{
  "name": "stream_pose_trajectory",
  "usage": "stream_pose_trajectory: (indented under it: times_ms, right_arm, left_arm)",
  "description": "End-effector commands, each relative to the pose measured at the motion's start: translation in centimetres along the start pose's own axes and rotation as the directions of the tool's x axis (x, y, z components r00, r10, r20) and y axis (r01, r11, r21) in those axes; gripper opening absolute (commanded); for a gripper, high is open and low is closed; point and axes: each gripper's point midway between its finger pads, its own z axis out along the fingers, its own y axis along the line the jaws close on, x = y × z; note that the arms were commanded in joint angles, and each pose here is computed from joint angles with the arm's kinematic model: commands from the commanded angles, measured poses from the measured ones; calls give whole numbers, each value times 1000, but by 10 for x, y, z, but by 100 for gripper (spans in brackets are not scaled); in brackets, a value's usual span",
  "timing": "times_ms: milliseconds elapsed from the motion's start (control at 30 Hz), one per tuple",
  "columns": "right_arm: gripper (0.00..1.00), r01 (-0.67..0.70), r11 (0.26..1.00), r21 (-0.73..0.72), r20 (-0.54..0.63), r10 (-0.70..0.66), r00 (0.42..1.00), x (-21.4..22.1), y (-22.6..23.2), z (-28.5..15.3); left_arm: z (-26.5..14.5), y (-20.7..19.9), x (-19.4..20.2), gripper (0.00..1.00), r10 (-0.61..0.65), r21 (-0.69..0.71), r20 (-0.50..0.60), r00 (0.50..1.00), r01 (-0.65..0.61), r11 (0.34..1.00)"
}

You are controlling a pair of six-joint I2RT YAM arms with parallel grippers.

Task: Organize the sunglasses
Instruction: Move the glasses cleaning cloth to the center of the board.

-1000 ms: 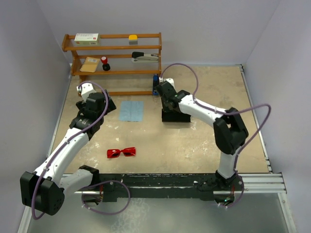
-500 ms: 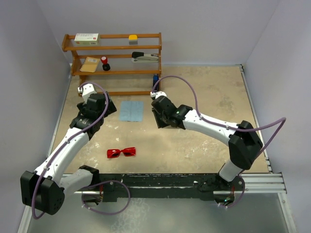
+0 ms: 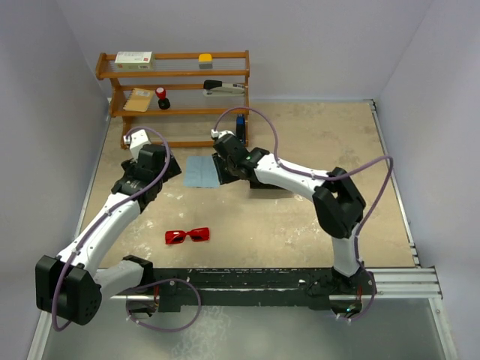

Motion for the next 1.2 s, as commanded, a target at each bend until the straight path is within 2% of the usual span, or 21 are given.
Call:
stream_pose_trajectory:
  times_ms: [0, 233, 533, 567, 667, 800, 1167]
  right_arm:
    - [33, -13, 999, -35, 35, 15, 999, -30, 8, 16]
    - [32, -33, 999, -33, 4, 33, 999, -31, 4, 58]
    - [33, -28, 999, -25, -30, 27, 999, -18, 3, 82]
    - [32, -30, 999, -24, -20, 29, 999, -20, 4, 81]
    - [13, -35, 999, -24, 36, 35, 999, -34, 4, 77]
    - [0, -27, 998, -55, 53, 30, 998, -43, 15, 72]
    - [0, -20, 992, -122, 51, 26, 998, -57, 40, 88]
  left_arm:
    - [1, -1, -19, 95, -53, -9, 52, 997, 53, 999]
    - [1, 5, -20, 95, -68, -25, 59, 996, 69, 997]
    - [1, 8, -19, 95, -78, -27, 61, 995, 80, 996]
    - [1, 8, -20, 95, -78, -26, 62, 995, 80, 996]
    - [1, 9, -20, 95, -73, -31, 66, 995, 75, 997]
    - [1, 11, -23, 94, -74, -34, 74, 995, 76, 997]
    - [-1, 14, -25, 93, -78, -30, 81, 994, 81, 996]
